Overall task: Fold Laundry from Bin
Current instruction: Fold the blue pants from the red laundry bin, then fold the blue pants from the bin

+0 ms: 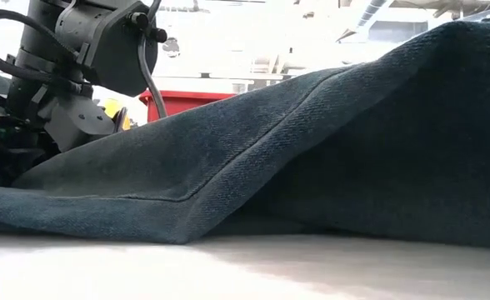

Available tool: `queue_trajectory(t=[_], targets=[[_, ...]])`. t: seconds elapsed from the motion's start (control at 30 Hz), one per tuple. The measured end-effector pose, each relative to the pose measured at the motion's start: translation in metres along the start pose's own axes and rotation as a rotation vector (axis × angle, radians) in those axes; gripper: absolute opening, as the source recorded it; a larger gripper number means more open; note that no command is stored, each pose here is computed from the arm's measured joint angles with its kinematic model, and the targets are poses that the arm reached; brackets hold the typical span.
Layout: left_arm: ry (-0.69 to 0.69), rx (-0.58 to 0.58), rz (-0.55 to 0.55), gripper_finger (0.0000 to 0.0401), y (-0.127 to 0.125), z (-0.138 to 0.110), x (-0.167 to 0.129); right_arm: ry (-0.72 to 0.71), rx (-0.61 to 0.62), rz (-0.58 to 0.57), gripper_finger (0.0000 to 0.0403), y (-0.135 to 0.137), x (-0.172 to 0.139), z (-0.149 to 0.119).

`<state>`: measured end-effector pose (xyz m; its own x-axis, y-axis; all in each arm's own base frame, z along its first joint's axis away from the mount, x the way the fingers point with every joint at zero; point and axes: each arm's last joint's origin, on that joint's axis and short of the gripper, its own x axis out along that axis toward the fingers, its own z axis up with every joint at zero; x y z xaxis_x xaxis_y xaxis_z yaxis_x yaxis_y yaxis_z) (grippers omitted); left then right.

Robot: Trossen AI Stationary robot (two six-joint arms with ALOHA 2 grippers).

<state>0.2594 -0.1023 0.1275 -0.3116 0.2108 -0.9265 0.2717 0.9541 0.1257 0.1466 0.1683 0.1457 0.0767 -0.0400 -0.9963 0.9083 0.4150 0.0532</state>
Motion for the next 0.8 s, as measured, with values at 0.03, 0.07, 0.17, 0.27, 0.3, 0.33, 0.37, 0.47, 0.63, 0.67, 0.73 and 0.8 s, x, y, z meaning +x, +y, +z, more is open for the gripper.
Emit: queue_trajectory(t=[0.03, 0.07, 0.17, 0.27, 0.3, 0.33, 0.37, 0.47, 0.63, 0.67, 0.73, 0.8], targets=[[0.0, -0.005, -0.001, 0.0013, 0.0, 0.0, 0.0, 0.071, -0.015, -0.003, 0.0013, 0.002, -0.005, -0.004], [0.0, -0.007, -0.001, 0.0013, 0.0, 0.0, 0.0, 0.134, -0.034, -0.005, 0.0015, 0.003, -0.01, -0.007], [-0.001, -0.014, 0.001, 0.0013, 0.0, 0.0, 0.0, 0.24, -0.076, 0.004, 0.0026, 0.006, -0.034, -0.013], [-0.007, -0.017, 0.003, 0.0013, 0.0, 0.001, 0.0, 0.22, -0.073, -0.033, 0.0025, 0.003, -0.059, -0.015], [-0.009, -0.018, 0.003, 0.0013, 0.0, 0.001, 0.0, 0.212, -0.072, -0.047, 0.0021, 0.002, -0.07, -0.015], [-0.01, -0.018, 0.003, 0.0013, 0.0, 0.001, 0.0, 0.192, -0.075, -0.054, 0.0017, 0.001, -0.08, -0.014], [-0.011, -0.017, 0.004, 0.0013, 0.0, 0.001, 0.0, 0.157, -0.082, -0.042, 0.0014, 0.001, -0.087, -0.013], [-0.008, 0.004, 0.005, 0.0013, 0.0, 0.001, 0.0, 0.054, -0.115, 0.048, 0.0013, 0.008, -0.091, -0.008], [0.003, 0.025, 0.009, 0.0013, 0.0, 0.0, 0.0, 0.035, -0.14, 0.044, 0.0013, 0.021, -0.061, 0.007], [0.003, 0.025, 0.009, 0.0013, 0.0, 0.0, 0.0, 0.024, -0.135, 0.033, 0.0014, 0.023, -0.055, 0.01], [0.004, 0.023, 0.009, 0.0013, 0.0, 0.0, -0.001, 0.004, -0.128, -0.013, 0.0014, 0.024, -0.043, 0.015], [0.002, 0.022, 0.007, 0.0013, 0.0, 0.0, -0.002, -0.011, -0.148, -0.071, 0.0014, 0.021, -0.029, 0.02]])
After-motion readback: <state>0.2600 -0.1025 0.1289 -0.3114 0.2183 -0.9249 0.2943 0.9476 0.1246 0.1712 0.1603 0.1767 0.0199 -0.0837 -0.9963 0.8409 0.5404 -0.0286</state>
